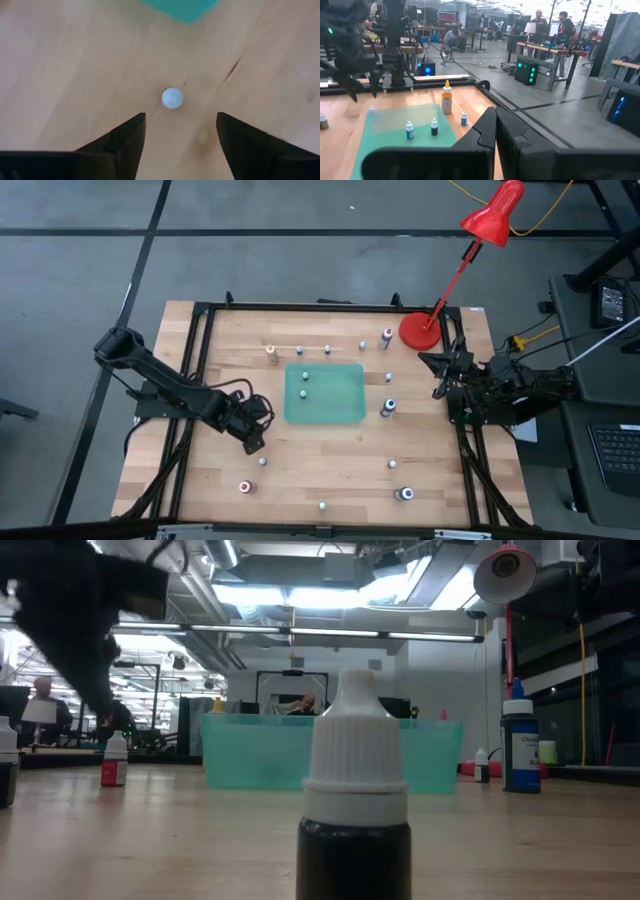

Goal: Pick & Place food coloring
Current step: Put the small red food coloring bottle into the green bin

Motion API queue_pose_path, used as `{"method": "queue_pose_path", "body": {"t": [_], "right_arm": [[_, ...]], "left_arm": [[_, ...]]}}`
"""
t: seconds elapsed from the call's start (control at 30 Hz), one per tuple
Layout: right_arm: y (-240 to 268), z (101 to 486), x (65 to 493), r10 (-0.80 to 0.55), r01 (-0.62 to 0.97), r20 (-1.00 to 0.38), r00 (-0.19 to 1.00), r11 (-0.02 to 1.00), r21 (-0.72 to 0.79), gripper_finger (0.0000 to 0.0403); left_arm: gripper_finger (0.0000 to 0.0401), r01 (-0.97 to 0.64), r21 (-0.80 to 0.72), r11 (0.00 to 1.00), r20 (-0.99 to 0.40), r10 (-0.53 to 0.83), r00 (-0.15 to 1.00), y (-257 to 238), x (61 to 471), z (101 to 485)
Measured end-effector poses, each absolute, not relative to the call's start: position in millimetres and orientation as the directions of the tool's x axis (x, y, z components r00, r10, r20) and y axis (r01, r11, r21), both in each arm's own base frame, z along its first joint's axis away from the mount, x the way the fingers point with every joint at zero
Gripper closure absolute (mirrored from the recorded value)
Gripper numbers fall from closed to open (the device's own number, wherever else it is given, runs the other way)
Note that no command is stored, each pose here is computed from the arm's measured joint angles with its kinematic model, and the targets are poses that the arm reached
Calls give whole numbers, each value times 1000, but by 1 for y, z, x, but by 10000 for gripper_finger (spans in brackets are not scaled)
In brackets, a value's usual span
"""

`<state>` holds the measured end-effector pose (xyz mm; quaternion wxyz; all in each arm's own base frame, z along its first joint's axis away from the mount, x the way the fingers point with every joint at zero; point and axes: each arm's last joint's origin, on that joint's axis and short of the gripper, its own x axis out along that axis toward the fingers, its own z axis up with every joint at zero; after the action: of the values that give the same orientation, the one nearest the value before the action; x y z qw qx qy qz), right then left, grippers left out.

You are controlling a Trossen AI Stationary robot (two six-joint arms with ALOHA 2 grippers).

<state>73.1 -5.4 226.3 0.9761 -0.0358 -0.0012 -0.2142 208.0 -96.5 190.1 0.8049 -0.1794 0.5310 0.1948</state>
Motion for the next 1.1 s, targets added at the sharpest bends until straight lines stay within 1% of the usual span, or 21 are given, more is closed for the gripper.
{"method": "queue_pose_path", "body": {"t": [0.17, 0.33, 0.4, 0.6, 0.77, 0.97, 1.1], "right_arm": [[-5, 226, 73, -418, 418, 16, 908, 905, -71, 391], [-5, 226, 73, -419, 419, 16, 908, 905, -73, 391], [-5, 226, 73, -418, 418, 16, 908, 905, -74, 391], [-5, 226, 73, -419, 419, 16, 908, 905, -73, 391], [-5, 226, 73, -419, 419, 16, 908, 905, -75, 391], [-5, 226, 73, -419, 419, 16, 908, 905, -76, 391], [-5, 226, 73, -419, 419, 16, 908, 905, -76, 391]], "left_arm": [[143, -496, -85, 864, -924, 118, 364, -91, 204, 173], [142, -494, -113, 862, -908, 112, 403, -84, 208, 164], [145, -489, -135, 862, -902, 98, 421, -82, 209, 161], [160, -501, -147, 853, -906, 87, 413, -75, 210, 157], [174, -483, -200, 852, -899, 36, 436, -73, 210, 151], [190, -483, -201, 852, -902, 31, 430, -73, 210, 151], [209, -479, -209, 853, -905, 17, 425, -73, 210, 151]]}}
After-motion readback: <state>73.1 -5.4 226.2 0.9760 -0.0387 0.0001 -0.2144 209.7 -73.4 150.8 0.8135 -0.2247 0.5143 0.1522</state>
